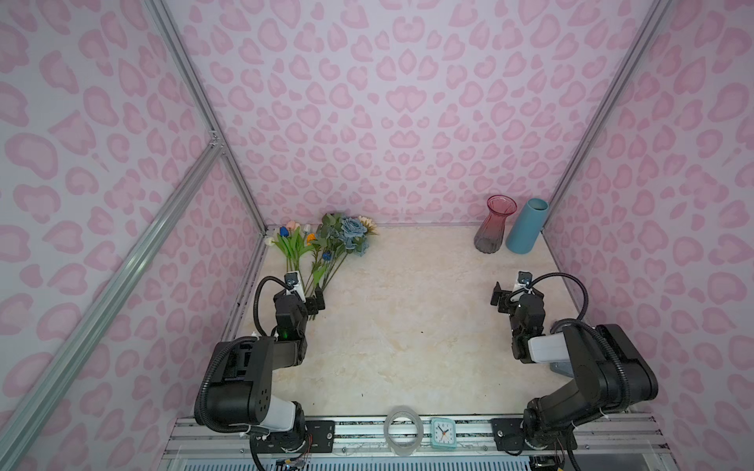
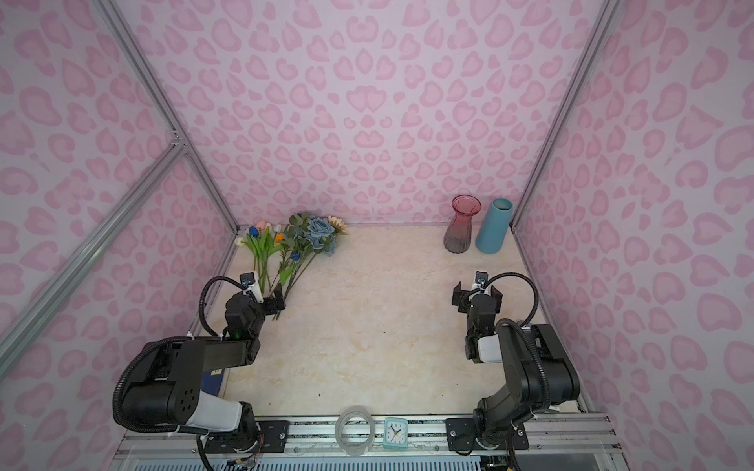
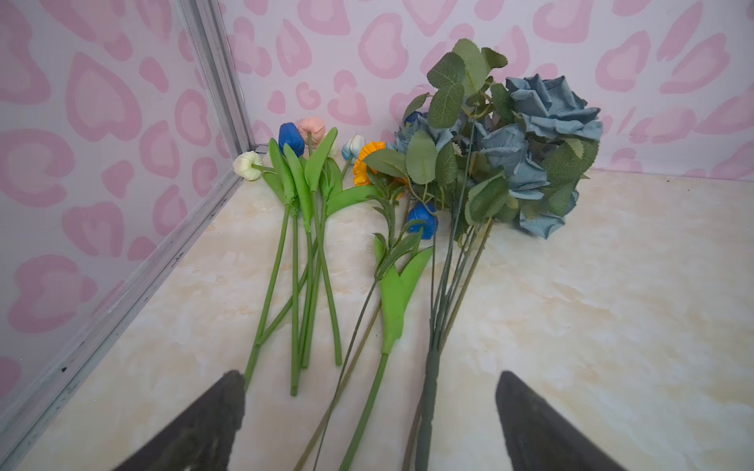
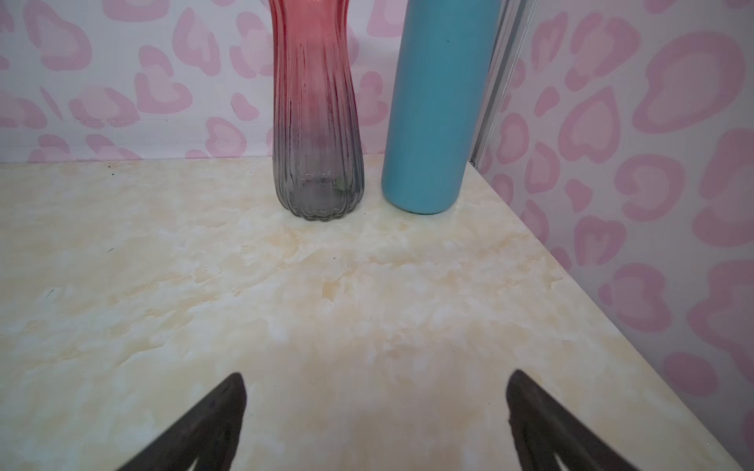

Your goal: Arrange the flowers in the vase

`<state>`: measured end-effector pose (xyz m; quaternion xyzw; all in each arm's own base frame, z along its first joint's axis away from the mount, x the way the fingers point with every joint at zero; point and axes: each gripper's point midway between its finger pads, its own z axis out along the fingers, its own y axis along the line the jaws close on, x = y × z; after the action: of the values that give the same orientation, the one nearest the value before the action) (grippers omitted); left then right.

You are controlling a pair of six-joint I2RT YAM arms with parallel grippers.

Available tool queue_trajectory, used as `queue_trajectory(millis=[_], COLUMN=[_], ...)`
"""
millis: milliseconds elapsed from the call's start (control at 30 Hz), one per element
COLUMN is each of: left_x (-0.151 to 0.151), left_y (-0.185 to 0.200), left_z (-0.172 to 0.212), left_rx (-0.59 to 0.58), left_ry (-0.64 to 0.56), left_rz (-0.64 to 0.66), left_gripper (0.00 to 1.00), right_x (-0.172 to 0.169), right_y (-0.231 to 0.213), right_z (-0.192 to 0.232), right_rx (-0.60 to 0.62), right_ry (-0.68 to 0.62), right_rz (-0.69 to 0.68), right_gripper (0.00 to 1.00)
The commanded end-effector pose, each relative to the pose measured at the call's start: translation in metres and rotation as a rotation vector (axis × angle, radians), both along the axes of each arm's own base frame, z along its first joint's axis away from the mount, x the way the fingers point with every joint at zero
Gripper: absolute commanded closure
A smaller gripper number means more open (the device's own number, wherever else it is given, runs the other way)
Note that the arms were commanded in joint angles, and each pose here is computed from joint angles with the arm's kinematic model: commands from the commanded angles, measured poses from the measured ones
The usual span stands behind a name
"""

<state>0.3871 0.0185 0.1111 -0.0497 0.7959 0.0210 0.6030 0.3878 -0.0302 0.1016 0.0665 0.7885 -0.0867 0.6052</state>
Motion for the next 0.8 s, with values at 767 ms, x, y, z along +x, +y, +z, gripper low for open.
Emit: queue_trajectory(millis=[767], left_x=[0.0022], left_y=[0.0010], left_z=[0.0059], left_rx=[-0.007], left_ry=[-0.021], left_rz=[-0.003], left_gripper=[0.03], right_x=[0.0018], right_y=[0.0011], right_z=[0.0006], right_rx=[0.019], right_ry=[-0.004], right_rz=[0.013], right_gripper=[0.01])
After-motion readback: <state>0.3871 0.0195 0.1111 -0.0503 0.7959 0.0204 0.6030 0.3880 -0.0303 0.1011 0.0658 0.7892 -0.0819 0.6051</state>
